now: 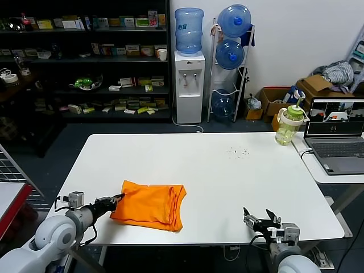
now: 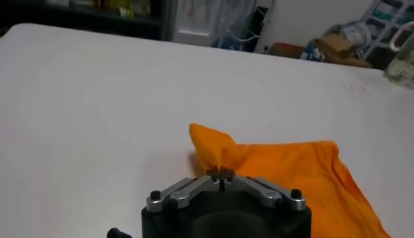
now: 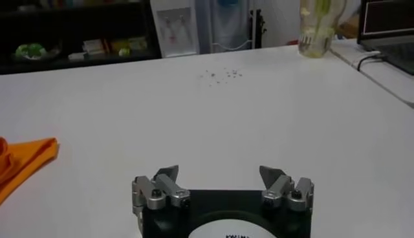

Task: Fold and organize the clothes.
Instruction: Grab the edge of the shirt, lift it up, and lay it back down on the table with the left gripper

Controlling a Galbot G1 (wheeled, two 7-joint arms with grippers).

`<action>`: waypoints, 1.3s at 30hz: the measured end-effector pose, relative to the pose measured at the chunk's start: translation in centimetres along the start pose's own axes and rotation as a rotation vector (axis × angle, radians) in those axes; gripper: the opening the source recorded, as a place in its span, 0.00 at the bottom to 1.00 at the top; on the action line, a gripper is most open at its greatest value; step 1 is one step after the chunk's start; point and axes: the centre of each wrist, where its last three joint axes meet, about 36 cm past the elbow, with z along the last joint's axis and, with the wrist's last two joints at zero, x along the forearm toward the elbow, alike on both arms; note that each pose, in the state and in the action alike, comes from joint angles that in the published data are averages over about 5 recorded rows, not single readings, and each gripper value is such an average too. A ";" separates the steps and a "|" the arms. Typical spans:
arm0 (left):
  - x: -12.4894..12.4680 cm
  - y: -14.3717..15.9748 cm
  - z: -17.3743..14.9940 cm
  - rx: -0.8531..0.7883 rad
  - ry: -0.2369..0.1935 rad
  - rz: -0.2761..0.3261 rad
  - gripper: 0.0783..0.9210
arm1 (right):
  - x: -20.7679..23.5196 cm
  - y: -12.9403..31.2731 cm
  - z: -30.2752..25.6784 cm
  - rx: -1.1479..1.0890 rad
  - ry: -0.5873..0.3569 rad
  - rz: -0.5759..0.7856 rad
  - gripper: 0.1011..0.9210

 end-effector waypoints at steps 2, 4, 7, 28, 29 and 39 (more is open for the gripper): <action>0.8 -0.8 -0.4 -0.010 -0.024 -0.013 0.02 | 0.1 0.0 -0.3 0.009 -0.020 -0.003 0.88; 1.7 -1.7 -0.9 -0.021 -0.052 -0.030 0.02 | 0.3 0.0 -0.7 0.018 -0.043 -0.006 0.88; 3.1 -2.7 -1.4 -0.037 -0.099 -0.065 0.02 | 0.6 0.1 -1.2 0.029 -0.077 -0.009 0.88; 9.6 6.1 0.2 -0.253 -0.158 -0.448 0.02 | 1.8 0.6 -2.4 0.078 -0.185 -0.031 0.88; 9.7 6.7 0.1 -0.263 -0.154 -0.460 0.02 | 1.8 0.6 -2.5 0.079 -0.186 -0.032 0.88; 10.0 9.3 -2.1 -0.353 -0.138 -0.519 0.02 | 1.9 0.7 -2.2 0.083 -0.187 -0.024 0.88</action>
